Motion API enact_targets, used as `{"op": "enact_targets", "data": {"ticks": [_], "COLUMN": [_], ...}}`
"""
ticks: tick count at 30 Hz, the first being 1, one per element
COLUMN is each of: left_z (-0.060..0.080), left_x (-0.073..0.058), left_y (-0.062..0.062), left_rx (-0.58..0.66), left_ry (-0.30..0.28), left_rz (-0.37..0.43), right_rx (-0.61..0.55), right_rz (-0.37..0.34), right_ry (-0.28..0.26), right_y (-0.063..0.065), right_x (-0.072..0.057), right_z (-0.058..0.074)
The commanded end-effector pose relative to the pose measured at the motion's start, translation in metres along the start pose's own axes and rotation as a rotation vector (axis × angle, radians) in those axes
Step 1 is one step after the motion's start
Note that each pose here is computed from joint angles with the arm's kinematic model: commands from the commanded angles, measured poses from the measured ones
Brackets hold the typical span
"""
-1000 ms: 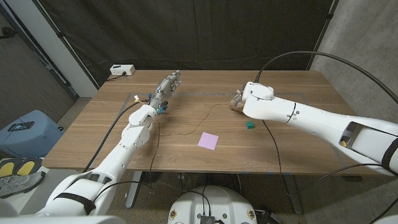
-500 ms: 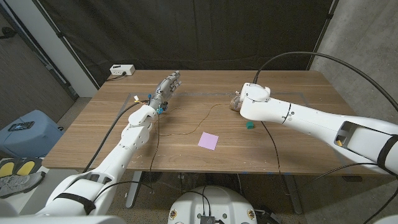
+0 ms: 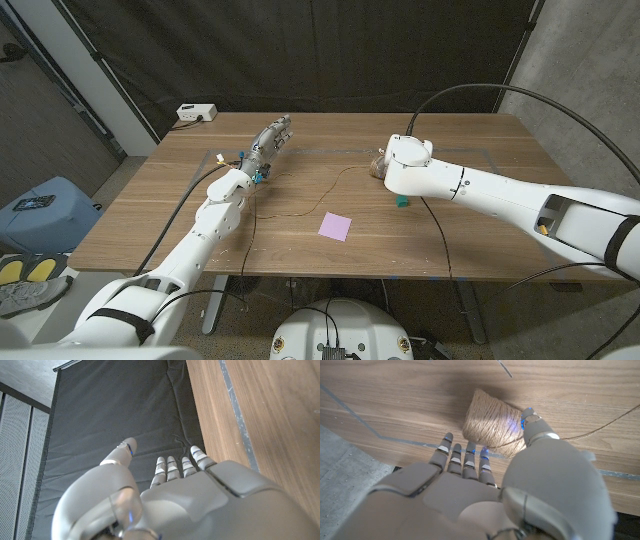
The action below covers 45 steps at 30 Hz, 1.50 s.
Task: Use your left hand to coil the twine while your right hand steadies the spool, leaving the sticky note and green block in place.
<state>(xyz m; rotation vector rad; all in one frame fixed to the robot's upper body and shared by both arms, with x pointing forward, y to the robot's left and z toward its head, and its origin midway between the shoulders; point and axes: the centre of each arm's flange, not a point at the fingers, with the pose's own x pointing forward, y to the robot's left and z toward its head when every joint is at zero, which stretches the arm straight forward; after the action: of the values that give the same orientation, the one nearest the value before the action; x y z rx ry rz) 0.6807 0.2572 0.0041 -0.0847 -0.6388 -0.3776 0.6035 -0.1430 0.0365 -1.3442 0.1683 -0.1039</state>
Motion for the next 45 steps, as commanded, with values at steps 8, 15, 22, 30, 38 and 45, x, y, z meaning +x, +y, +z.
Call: {"op": "enact_targets", "data": {"ticks": [8,15,22,30,38,45], "left_z": [-0.004,-0.007,-0.008,-0.008,-0.008,-0.009], "left_x": [0.003,0.002,0.003,0.005,0.005,0.003], "left_y": [-0.003,-0.006,-0.007,-0.008,-0.01,-0.011], "left_rx": [-0.007,-0.014,-0.016,-0.016,-0.019,-0.017], "left_ry": [0.016,0.018,0.02,0.019,0.019,0.021], "left_rz": [-0.013,-0.013,-0.009,-0.012,-0.015,-0.014], "right_rx": [-0.037,-0.048,-0.056,-0.06,-0.066,-0.08], "right_rz": [0.026,0.033,0.031,0.026,0.009,0.004], "right_ry": [0.007,-0.004,-0.009,-0.006,-0.005,-0.004], "right_y": [0.007,0.008,0.008,0.008,0.012,0.015], "right_x": [0.013,0.018,0.02,0.02,0.019,0.019], "right_z": [-0.002,0.003,0.005,0.003,0.0,0.001]}}
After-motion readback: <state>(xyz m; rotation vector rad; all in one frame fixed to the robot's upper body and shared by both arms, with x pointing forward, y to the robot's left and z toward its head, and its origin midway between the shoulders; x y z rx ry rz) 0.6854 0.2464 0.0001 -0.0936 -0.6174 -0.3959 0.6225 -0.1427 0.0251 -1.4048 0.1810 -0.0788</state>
